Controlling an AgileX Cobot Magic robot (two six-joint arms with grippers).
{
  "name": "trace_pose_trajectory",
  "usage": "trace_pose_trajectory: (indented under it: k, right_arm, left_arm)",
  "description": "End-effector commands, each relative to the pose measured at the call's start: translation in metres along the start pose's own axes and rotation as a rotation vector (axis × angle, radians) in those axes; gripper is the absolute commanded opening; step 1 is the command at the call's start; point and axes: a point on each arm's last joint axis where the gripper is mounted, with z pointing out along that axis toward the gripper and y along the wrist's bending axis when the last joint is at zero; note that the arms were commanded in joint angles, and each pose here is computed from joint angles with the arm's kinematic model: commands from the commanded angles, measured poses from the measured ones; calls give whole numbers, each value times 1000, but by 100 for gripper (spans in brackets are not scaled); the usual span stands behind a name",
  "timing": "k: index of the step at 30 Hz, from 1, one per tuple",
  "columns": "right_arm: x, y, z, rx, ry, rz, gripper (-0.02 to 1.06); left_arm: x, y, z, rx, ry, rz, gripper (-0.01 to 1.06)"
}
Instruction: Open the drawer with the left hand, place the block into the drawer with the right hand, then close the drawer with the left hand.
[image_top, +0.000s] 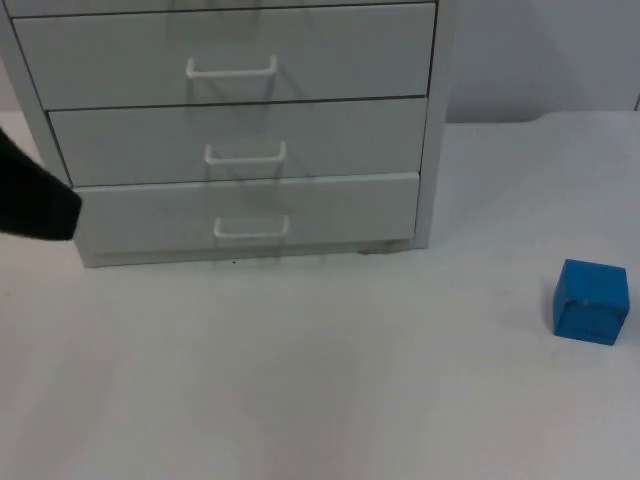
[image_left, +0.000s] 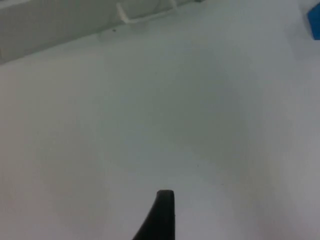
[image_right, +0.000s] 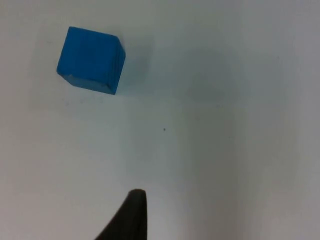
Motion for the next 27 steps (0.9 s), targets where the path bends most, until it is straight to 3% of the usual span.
trace_pose_trajectory:
  k: [1,6,8,12,13,16,21,27]
  right_arm:
    - [-3,-1,-2,-1,-22,8,105]
    - [-3,1,-2,-14,-22,21,105]
    - [-3,1,-2,-14,-22,21,105]
    - [-3,1,-2,-14,-22,21,105]
    - [-3,1,-2,-14,-22,21,105]
    - [-3,1,-2,-14,-22,21,105]
    - [-3,1,-2,-14,-22,21,105]
    - [-3,1,-2,-14,-22,21,105]
  left_arm:
    - [-7,-5,4,1,22,28,83]
    - [-26,-30,44,-63,184,211,83]
    - [-27,-34,47,-70,198,246,83]
    - [-23,-65,93,-153,328,554,83]
    - [-23,-65,93,-153,328,554,83]
    - [-12,-81,120,-206,381,790,83]
    - [-5,-91,155,-301,365,999,83]
    - [-7,-90,175,-320,304,1083,83]
